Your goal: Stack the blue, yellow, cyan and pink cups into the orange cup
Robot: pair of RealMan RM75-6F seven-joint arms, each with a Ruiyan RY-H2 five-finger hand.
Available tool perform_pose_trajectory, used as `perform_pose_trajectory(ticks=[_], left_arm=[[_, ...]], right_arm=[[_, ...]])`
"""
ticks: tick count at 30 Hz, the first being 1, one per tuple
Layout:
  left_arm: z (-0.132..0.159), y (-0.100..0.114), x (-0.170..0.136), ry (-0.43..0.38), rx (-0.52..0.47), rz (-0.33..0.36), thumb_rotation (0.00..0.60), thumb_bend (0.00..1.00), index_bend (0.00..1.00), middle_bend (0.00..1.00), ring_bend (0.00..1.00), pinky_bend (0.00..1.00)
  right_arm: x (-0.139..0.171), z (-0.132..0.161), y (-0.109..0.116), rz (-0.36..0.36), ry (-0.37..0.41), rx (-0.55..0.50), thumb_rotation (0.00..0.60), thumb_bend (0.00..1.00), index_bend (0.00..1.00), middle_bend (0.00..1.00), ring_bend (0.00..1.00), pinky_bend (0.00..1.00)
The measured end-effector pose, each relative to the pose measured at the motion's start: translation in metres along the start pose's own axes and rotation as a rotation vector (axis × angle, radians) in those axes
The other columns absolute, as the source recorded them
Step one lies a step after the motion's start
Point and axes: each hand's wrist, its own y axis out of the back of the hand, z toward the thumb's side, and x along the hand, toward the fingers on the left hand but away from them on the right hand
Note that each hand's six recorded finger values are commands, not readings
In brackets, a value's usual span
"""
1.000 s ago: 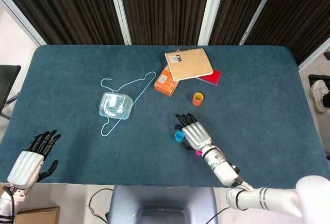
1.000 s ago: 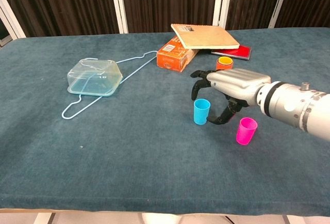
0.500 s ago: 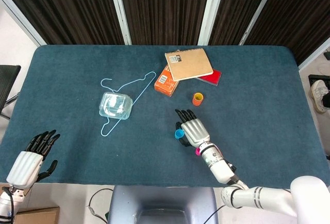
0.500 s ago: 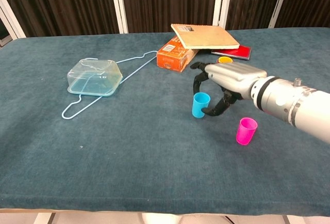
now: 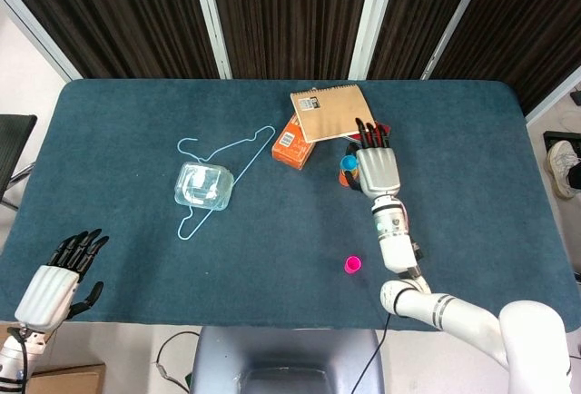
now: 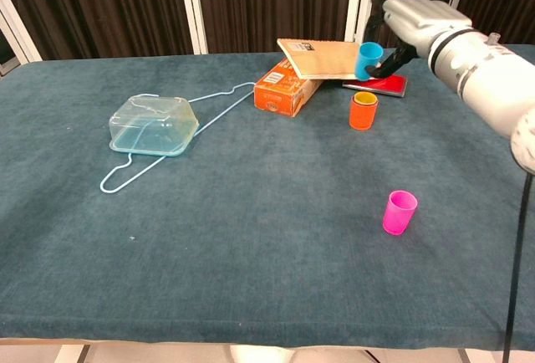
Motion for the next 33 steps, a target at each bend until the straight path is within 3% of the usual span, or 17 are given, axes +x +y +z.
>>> perform_pose_trajectory(ticks=[3, 16, 20, 24, 26, 29, 33], left_arm=[[0.0, -0.001, 0.001, 0.001, 0.001, -0.002, 0.6, 0.43, 0.0, 0.02, 0.04, 0.12], [0.0, -0.002, 0.002, 0.004, 0.004, -0.004, 0.6, 0.43, 0.0, 0.02, 0.04, 0.11], [-0.001, -0.001, 0.002, 0.004, 0.002, -0.002, 0.6, 0.43, 0.0, 0.02, 0.04, 0.11], [-0.001, -0.001, 0.002, 0.004, 0.002, -0.001, 0.6, 0.43, 0.0, 0.02, 0.04, 0.11], [-0.001, 0.0, 0.002, 0.004, 0.001, 0.0, 0.6, 0.43, 0.0, 0.02, 0.04, 0.1], [-0.001, 0.0, 0.001, 0.003, 0.0, 0.003, 0.6, 0.43, 0.0, 0.02, 0.04, 0.1], [0.0, 0.0, 0.001, 0.0, -0.001, 0.003, 0.6, 0.43, 0.0, 0.02, 0.04, 0.1]], right_arm=[[-0.007, -0.006, -0.005, 0.02, -0.031, 0.011, 0.6, 0.52, 0.64, 0.1, 0.0, 0.07], [-0.011, -0.004, -0.023, 0.071, -0.039, 0.023, 0.6, 0.52, 0.6, 0.1, 0.0, 0.07], [-0.011, -0.005, -0.028, 0.085, -0.042, 0.034, 0.6, 0.52, 0.49, 0.1, 0.0, 0.07], [-0.009, -0.005, -0.034, 0.125, -0.044, 0.028, 0.6, 0.52, 0.19, 0.03, 0.0, 0.06], [-0.008, -0.003, -0.035, 0.135, -0.039, 0.012, 0.6, 0.52, 0.1, 0.0, 0.0, 0.05], [-0.003, 0.001, -0.032, 0.144, -0.018, -0.027, 0.6, 0.52, 0.05, 0.0, 0.0, 0.05], [0.014, 0.01, -0.024, 0.156, 0.054, -0.082, 0.6, 0.51, 0.07, 0.0, 0.0, 0.04]])
